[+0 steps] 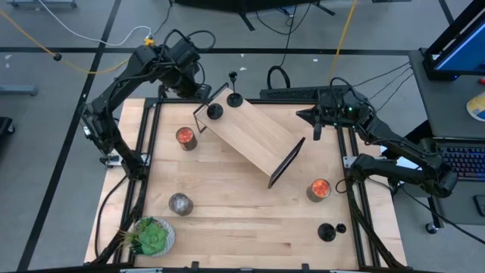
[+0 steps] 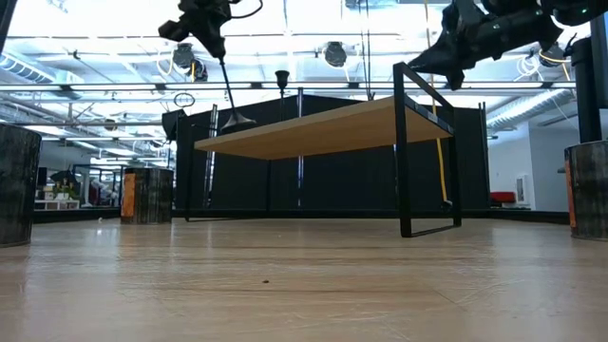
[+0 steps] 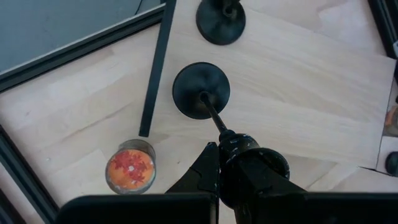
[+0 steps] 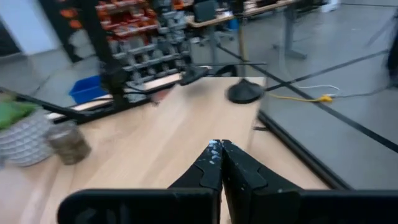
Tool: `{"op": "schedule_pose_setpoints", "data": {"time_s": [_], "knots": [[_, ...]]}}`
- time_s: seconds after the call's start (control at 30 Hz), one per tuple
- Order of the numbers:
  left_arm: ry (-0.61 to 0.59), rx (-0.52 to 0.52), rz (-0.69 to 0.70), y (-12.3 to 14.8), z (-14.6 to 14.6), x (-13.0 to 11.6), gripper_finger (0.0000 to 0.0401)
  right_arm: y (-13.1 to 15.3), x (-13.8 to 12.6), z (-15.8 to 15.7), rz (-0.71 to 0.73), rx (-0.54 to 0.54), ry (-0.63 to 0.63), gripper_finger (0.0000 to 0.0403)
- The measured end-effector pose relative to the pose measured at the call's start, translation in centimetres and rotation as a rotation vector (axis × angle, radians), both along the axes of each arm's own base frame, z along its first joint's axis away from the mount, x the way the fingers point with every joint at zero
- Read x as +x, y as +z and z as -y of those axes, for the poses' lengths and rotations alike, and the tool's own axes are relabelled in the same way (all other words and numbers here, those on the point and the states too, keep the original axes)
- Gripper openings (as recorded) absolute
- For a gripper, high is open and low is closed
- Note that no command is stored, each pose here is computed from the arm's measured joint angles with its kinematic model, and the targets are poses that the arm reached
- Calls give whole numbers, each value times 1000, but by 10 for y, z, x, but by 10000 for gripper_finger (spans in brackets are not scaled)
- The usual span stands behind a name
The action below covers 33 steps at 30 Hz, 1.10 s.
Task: Pick & Place candle stick holders
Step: Put the top black candle holder on the shelf
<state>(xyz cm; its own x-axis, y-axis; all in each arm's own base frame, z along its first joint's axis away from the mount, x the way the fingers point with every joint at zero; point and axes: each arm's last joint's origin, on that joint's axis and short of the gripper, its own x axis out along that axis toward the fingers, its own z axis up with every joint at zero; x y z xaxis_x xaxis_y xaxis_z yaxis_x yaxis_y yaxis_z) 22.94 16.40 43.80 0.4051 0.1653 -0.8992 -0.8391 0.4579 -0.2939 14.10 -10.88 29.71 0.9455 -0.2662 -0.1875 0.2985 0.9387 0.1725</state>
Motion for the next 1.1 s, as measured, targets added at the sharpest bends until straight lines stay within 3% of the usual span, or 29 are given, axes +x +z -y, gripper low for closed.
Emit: {"op": "schedule_pose_setpoints", "data": {"time_s": [1.1], "knots": [[-2,-35,-15,-8,-3,1,20,0,0,1,5,29,-26,0]]}}
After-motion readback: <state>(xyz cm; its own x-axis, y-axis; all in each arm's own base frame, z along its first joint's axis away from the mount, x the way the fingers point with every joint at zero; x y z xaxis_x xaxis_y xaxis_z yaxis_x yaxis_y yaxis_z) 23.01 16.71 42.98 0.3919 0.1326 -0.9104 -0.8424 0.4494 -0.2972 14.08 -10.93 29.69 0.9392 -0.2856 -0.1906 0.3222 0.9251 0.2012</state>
